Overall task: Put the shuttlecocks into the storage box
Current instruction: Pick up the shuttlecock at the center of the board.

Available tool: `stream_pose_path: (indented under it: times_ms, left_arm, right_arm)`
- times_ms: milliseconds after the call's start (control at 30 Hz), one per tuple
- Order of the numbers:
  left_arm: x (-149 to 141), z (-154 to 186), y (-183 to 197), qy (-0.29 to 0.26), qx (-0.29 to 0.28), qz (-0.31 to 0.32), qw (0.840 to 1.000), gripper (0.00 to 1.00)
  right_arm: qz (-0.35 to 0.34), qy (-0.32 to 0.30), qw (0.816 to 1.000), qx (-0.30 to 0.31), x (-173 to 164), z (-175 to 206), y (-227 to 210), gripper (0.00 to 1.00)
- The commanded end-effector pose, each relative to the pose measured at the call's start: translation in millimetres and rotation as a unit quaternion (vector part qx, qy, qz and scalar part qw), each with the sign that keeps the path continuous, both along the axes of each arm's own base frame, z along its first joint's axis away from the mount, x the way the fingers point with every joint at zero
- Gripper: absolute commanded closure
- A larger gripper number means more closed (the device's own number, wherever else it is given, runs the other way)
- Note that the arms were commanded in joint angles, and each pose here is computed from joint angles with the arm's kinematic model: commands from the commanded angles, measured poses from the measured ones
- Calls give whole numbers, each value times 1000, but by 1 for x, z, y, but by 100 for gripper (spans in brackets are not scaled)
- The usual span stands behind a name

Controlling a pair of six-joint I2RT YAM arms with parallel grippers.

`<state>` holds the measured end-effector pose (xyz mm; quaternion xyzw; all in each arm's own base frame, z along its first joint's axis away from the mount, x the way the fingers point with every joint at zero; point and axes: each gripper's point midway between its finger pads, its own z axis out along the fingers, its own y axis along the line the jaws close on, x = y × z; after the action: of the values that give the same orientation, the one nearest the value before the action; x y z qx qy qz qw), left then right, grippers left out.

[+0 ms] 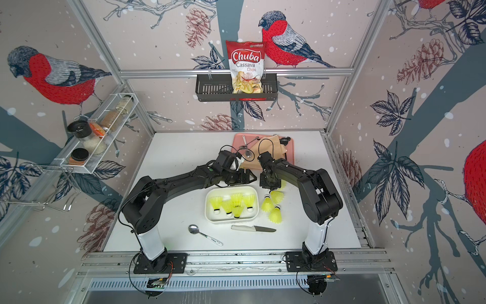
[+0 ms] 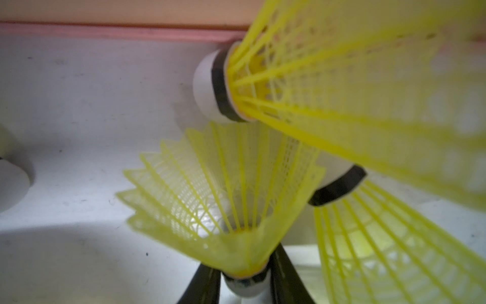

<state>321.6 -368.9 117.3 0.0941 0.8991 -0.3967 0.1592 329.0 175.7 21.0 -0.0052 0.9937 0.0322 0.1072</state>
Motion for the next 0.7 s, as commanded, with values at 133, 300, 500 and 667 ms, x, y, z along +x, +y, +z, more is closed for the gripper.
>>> stream_pose_path:
  times_ms: [133,300,500,667]
  left_arm:
    - [4,8,-6,-14,-17,-2,1000,12]
    - [4,10,-4,-17,-15,0,1000,12]
    - [3,16,-1,-24,-14,3,1000,12]
    - [2,23,2,-29,-15,7,999,12]
  right_arm:
    - [14,-2,1000,-4,-4,0,6,76]
    - [14,-4,1000,-2,-12,9,10,78]
    - [16,-1,1000,16,-24,25,16,79]
    - [20,0,999,35,-34,42,21,79]
